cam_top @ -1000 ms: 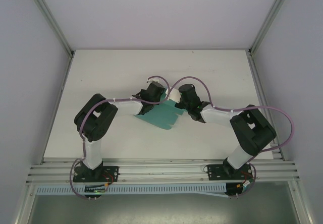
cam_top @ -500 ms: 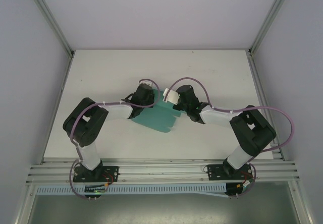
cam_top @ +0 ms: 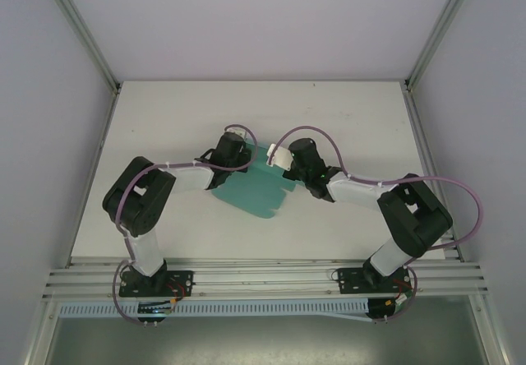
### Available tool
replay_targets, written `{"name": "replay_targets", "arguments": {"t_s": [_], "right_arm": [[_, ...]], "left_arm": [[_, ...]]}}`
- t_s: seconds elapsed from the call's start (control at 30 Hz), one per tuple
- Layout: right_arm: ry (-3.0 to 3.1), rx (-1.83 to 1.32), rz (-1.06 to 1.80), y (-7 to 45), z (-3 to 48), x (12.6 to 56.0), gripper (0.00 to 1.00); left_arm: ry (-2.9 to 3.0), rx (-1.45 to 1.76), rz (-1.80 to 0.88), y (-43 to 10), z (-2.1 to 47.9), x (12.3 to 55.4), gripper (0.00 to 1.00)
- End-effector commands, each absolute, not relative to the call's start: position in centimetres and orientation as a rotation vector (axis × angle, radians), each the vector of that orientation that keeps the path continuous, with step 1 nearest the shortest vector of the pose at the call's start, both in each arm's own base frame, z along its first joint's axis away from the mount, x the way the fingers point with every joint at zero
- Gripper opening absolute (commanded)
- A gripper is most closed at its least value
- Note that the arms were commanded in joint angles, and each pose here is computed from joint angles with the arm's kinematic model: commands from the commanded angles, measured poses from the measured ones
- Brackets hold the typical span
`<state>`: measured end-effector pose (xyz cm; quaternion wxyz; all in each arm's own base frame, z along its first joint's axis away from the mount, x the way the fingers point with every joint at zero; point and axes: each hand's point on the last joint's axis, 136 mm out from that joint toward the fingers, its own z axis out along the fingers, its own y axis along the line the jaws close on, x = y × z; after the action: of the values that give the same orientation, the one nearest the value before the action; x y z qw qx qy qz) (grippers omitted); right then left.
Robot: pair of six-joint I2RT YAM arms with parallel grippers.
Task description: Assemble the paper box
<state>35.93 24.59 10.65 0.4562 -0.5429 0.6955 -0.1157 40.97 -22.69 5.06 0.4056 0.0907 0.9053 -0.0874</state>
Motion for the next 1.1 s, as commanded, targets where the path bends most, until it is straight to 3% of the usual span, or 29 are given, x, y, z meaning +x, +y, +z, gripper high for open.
{"name": "replay_targets", "arguments": {"t_s": [0.0, 0.33, 0.63, 0.73, 0.87, 1.07], "right_arm": [[1.724, -1.295, -0.288, 23.8, 11.9, 35.6, 0.0], [1.729, -1.306, -0.286, 24.0, 11.7, 35.5, 0.0], [1.727, -1.31, -0.286, 24.0, 11.7, 35.5, 0.0], [1.724, -1.311, -0.276, 24.2, 11.8, 35.4, 0.0], [1.726, -1.311, -0.277, 24.2, 11.9, 35.4, 0.0], [1.723, -1.303, -0.272, 24.4, 12.1, 35.6, 0.0]], "left_arm": [[2.361, 0.161, -0.06, -18.4, 3.6, 40.7, 0.45], [2.275, 0.369, -0.405, -23.3, 6.3, 39.2, 0.76], [2.205, 0.379, -0.455, -24.2, 9.0, 39.8, 0.78], [2.18, 0.379, -0.436, -24.1, 9.5, 40.4, 0.72], [2.18, 0.392, -0.385, -24.0, 9.6, 41.2, 0.54], [2.186, 0.441, -0.432, -25.2, 8.9, 41.3, 0.42]]}}
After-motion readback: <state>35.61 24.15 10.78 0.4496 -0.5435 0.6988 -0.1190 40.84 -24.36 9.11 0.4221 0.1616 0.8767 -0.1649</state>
